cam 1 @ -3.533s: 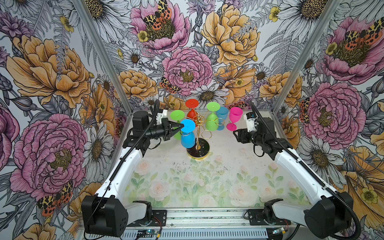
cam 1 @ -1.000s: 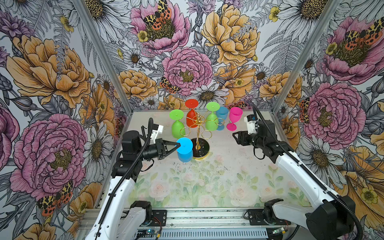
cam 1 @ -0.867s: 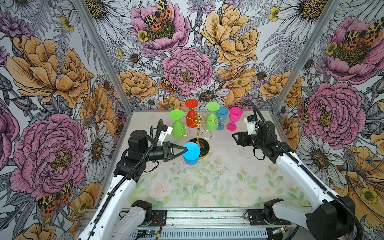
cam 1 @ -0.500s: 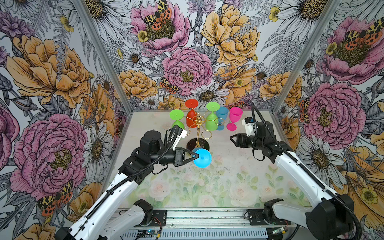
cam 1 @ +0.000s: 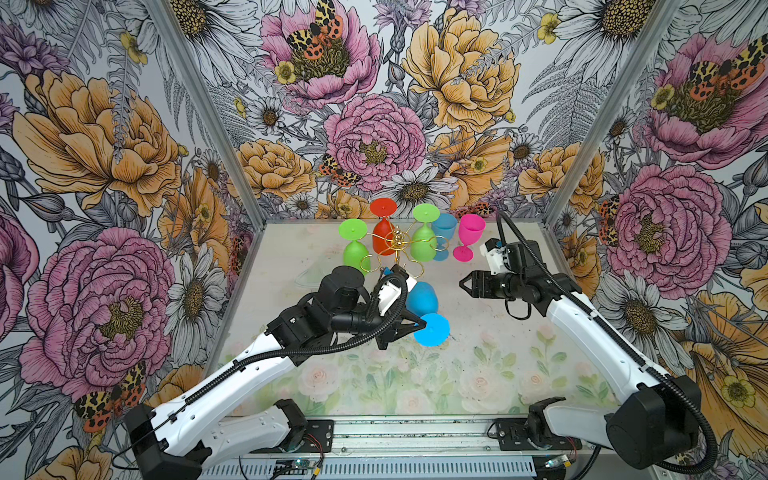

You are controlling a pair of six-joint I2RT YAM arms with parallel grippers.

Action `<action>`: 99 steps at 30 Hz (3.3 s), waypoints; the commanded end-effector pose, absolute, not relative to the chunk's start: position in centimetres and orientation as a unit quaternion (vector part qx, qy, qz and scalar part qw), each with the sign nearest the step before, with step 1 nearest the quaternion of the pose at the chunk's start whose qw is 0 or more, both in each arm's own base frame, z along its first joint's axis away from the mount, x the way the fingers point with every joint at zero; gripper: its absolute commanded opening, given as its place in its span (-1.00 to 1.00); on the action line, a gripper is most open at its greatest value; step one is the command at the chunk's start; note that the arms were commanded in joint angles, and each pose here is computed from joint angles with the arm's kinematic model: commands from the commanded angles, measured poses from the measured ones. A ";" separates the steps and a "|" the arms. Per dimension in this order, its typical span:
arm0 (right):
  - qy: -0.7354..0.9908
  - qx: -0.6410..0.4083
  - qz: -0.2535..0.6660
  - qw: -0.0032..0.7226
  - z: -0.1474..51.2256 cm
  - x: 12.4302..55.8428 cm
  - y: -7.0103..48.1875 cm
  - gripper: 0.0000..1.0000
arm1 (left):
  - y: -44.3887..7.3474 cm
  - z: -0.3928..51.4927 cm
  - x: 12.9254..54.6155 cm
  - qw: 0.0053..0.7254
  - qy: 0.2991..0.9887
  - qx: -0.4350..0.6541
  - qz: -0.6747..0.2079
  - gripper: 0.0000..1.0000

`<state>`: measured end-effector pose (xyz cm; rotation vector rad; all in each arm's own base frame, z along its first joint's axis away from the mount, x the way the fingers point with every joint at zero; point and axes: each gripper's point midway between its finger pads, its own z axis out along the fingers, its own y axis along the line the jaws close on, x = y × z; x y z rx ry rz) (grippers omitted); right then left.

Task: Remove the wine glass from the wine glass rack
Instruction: 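Carry the blue glass away from the rack toward the robot with the left gripper, then close the right gripper on the blue glass rim while the left holds its base, then open the left gripper to release the blue glass base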

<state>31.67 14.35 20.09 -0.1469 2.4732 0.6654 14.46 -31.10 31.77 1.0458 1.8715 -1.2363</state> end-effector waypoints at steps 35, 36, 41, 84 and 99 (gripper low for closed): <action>0.895 -0.095 0.385 0.205 25.8 30.8 20.1 0.38 | -31.3 19.8 15.7 0.471 0.500 0.721 0.090 -1.00; 0.893 -0.096 0.391 0.199 25.8 30.7 20.3 0.38 | -31.1 19.8 16.0 0.471 0.496 0.722 0.103 -1.00; 0.887 -0.102 0.411 0.183 25.8 30.3 20.9 0.35 | -31.2 19.4 15.6 0.469 0.461 0.741 0.139 -1.00; 0.876 -0.108 0.449 0.139 24.9 29.3 22.0 -0.86 | -30.8 18.5 17.6 0.475 0.409 0.736 0.255 -0.89; 0.902 -0.101 0.358 0.218 25.1 30.9 19.5 -1.00 | -31.0 17.6 17.0 0.488 0.455 0.718 0.199 -0.28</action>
